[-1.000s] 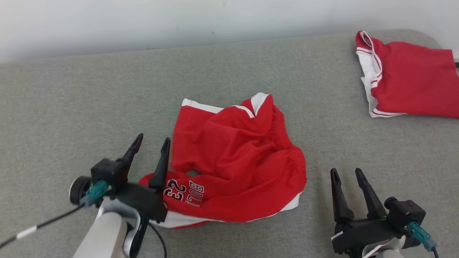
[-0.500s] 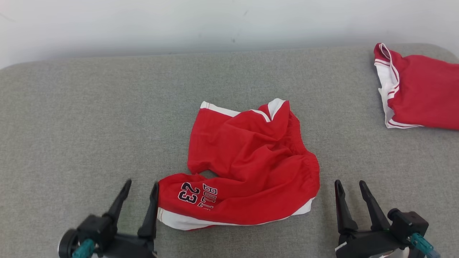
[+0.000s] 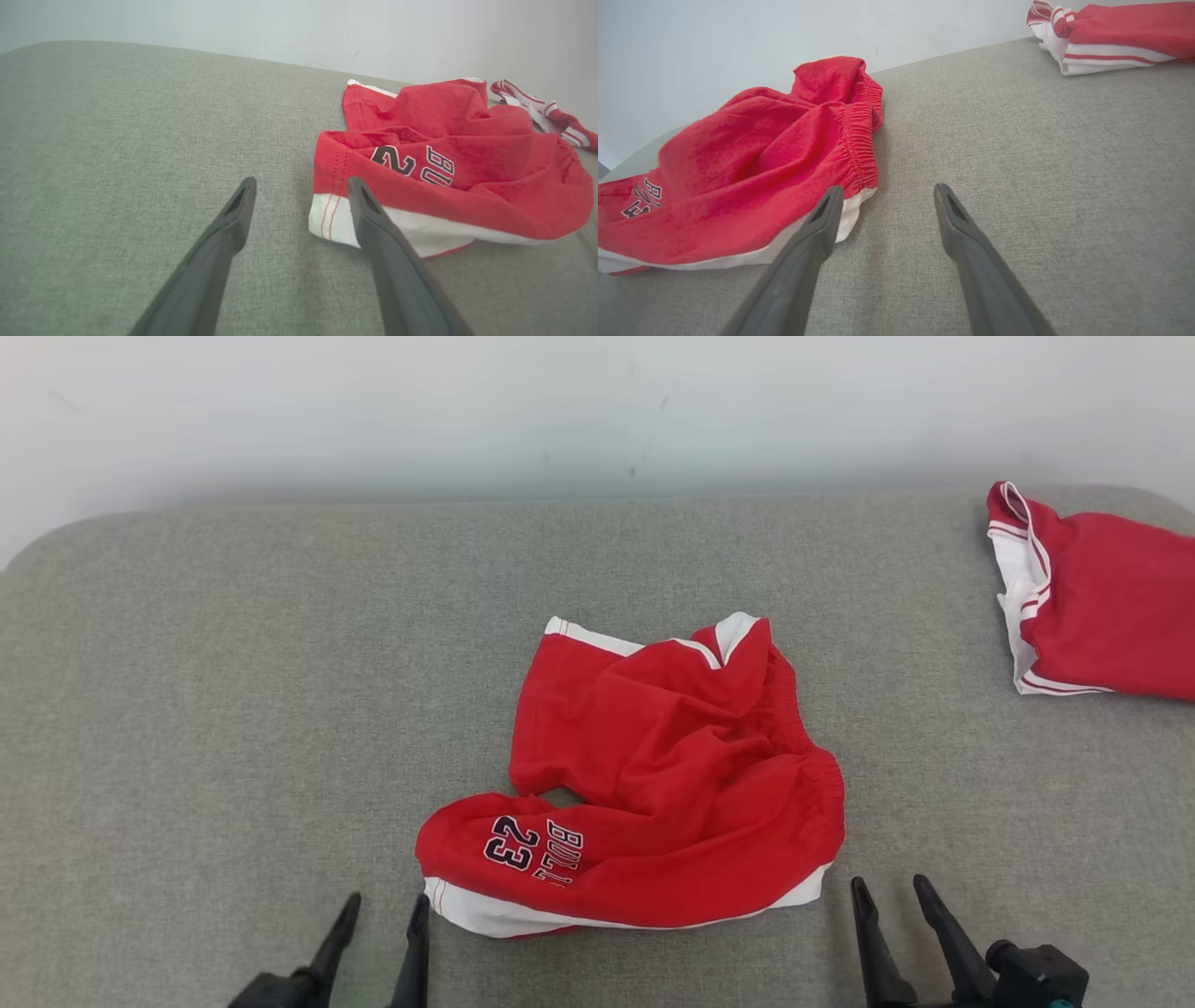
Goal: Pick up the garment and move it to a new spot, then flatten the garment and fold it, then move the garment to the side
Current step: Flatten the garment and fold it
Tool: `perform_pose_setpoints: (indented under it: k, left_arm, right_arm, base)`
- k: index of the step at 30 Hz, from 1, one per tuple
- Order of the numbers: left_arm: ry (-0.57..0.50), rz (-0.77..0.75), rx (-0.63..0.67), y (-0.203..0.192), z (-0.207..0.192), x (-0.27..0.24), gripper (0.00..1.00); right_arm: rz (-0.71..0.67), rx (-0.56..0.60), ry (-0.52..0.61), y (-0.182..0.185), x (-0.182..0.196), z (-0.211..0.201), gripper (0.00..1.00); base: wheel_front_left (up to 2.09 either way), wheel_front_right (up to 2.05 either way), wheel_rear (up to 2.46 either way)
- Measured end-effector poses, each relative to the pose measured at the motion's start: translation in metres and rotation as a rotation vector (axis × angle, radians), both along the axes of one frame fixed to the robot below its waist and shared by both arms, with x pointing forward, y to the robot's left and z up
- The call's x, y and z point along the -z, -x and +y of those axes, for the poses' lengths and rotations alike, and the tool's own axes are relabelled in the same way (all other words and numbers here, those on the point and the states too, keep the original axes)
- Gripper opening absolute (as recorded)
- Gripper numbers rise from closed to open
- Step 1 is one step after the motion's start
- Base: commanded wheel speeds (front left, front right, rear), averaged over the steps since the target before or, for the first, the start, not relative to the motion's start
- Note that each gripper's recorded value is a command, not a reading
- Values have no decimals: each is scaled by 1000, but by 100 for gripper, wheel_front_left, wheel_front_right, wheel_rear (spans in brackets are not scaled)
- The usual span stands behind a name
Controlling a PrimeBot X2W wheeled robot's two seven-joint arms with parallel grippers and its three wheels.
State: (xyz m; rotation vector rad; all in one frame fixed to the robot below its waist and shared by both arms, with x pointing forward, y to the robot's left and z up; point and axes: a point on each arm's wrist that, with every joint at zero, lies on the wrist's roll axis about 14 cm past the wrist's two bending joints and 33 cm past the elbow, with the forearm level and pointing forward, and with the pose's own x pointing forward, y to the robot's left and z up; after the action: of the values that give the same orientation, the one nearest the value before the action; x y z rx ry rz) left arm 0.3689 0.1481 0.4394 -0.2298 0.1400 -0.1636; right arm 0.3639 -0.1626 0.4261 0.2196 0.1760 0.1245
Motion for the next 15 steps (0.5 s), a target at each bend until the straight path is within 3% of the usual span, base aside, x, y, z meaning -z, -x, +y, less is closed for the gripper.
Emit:
perform_pose_setpoints:
  k: [7, 15]
  left_arm:
    - [-40, 82, 34, 12, -2, 25, 100]
    - [-77, 94, 78, -1, -4, 28, 100]
  right_arm:
    - [22, -76, 62, 0, 8, 7, 100]
    - [17, -94, 79, -14, 6, 5, 100]
  base:
    - [0, 0, 0]
    - [0, 0, 0]
